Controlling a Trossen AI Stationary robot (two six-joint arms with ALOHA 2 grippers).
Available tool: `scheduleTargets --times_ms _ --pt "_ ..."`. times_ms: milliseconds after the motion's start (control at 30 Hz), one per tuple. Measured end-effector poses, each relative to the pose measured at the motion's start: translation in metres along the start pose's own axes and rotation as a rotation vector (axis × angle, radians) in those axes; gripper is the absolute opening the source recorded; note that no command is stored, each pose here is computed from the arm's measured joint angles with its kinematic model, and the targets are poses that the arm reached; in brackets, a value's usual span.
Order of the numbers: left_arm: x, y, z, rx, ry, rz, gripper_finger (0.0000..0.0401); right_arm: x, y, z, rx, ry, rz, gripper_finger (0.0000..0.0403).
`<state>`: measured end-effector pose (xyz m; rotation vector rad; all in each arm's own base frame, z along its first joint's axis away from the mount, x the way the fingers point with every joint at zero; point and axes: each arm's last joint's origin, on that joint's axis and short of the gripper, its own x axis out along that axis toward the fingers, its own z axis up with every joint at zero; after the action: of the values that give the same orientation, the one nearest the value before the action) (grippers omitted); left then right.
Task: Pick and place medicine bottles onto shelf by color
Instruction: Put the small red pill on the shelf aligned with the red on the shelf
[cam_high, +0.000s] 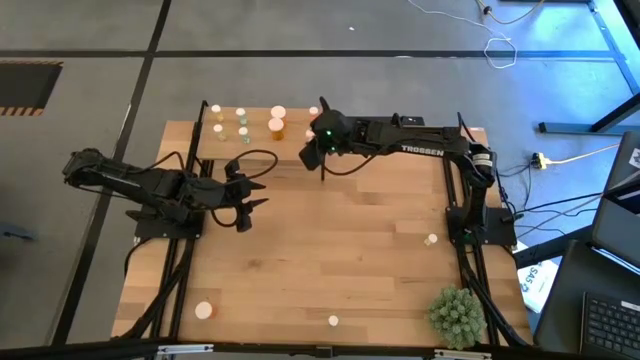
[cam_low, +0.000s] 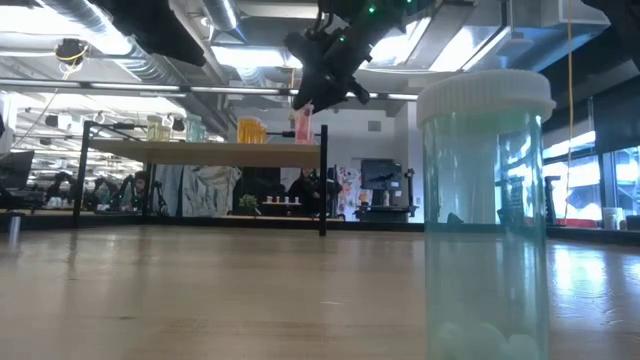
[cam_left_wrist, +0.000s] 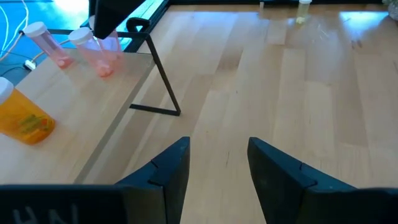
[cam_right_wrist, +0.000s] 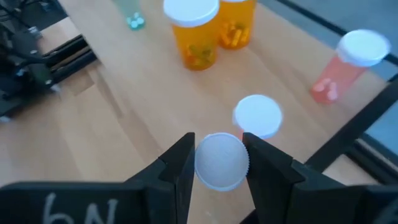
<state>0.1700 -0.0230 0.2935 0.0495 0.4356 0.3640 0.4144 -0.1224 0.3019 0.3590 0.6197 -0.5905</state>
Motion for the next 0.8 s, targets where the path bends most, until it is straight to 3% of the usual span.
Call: scheduleTargets --times_ms 367,567,800 --pt "0.0000 0.0000 -0.0001 0.000 0.000 0.000 0.0156 0.0000 -0.0026 0.0034 0.004 -0.041 -0.046 0.0127" --pt "0.0000 0.0000 -0.0002 0.001 0.001 0.000 0.0156 -0.0004 0.0014 0.0025 0.019 -0.022 0.021 0.0127" --pt "0.0000 0.0000 -0.0002 0.001 0.001 0.000 0.0156 -0.0006 0.0019 0.0014 0.014 -0.015 0.016 0.0127"
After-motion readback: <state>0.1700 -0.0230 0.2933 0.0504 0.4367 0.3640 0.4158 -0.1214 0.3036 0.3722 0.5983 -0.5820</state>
